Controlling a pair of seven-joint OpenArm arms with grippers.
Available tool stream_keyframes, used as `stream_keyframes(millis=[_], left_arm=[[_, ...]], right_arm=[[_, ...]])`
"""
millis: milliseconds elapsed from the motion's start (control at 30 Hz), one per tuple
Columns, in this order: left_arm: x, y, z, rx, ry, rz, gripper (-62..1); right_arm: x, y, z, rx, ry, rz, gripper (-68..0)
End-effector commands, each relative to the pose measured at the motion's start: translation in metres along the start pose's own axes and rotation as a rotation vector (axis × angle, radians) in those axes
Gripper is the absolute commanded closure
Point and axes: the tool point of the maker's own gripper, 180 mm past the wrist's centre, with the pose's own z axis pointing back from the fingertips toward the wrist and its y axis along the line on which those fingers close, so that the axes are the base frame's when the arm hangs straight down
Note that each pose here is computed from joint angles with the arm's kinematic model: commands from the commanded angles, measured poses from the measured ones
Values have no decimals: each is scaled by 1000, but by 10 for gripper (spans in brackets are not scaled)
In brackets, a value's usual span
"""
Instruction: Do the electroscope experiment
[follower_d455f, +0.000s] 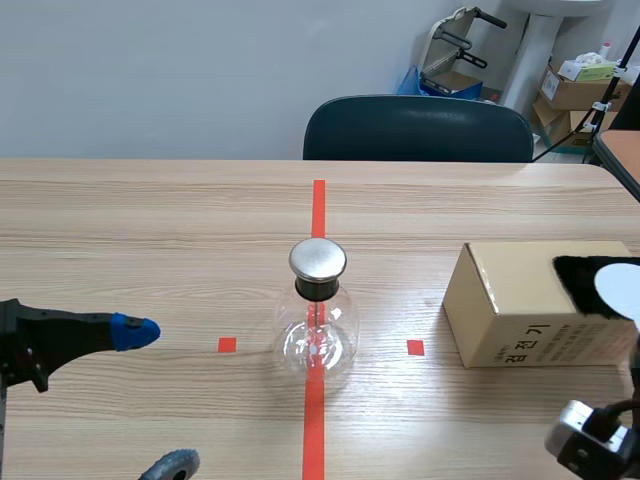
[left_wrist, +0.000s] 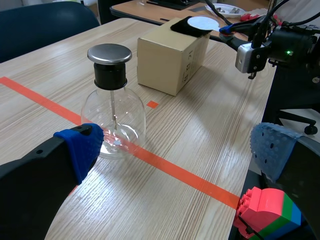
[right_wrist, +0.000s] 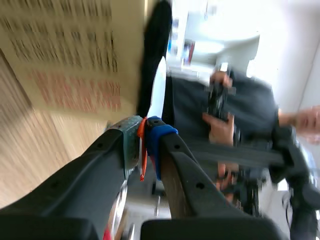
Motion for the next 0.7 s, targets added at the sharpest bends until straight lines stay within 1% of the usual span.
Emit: stream_keyframes(millis=[0,200,333,667], left_arm=[[6,-4,-2,-5,-32,17,-623],[6,-5,-4,-3,-37,20,-623],[6,-5,-5,-2,-36,23,-623],[6,-5,-5,-1,-38,23,-623]], right_arm=[[-1,-17,-4,-77,-5,19,-8],[0,-17,-4,-77,-10,19,-8],[-4,-17,-4,-78,14,13,-9],[-8,-19,-5,-84,24,20,-9]])
